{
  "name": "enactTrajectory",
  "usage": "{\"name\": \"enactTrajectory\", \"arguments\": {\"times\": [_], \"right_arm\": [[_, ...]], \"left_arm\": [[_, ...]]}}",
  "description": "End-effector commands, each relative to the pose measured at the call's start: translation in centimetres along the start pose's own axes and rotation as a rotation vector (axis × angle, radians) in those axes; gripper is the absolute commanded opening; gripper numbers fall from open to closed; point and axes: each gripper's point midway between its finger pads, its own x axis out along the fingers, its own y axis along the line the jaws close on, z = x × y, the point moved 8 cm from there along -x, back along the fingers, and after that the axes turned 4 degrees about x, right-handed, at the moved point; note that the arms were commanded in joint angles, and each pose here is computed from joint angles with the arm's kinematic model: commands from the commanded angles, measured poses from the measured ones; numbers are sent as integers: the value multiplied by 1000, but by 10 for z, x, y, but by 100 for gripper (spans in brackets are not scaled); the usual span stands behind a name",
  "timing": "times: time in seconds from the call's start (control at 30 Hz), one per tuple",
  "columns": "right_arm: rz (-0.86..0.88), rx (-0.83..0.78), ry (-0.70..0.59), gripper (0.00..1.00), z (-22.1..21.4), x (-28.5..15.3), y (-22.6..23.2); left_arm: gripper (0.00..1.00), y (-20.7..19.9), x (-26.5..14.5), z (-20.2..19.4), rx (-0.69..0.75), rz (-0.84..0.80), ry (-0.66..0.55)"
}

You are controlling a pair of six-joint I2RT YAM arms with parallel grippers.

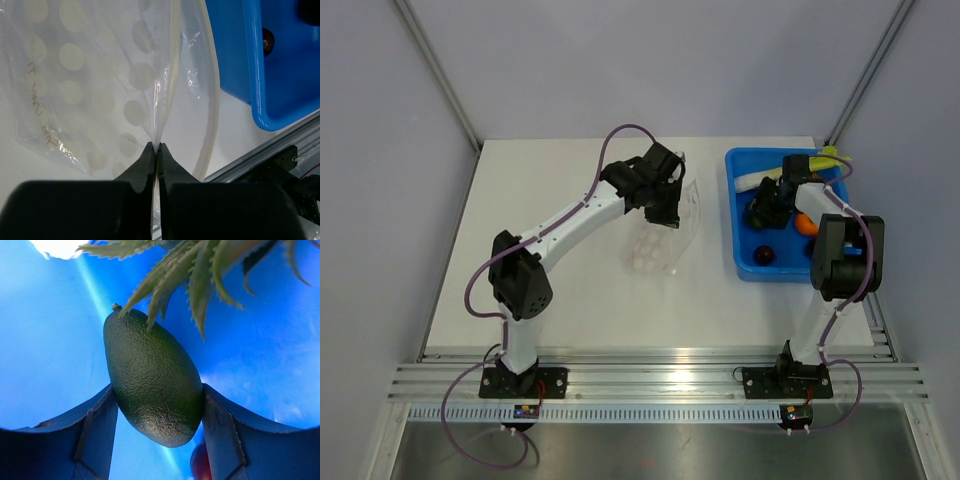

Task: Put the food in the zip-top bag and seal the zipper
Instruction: Pick up the fake fruit from the bin.

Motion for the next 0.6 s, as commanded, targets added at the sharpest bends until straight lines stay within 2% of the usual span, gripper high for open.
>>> {"name": "enactTrajectory", "arguments": {"times": [0.0, 0.33, 0.57], "right_arm": [[10, 7, -107, 46, 12, -36, 9], [64, 13, -302, 46, 2, -136, 18], [250, -14, -310, 46, -25, -185, 43]], "left_arm": [[0, -20, -7, 11, 19, -71, -43], [0, -35, 3, 22, 33, -118, -44], [0, -41, 14, 28, 26, -139, -37]]}}
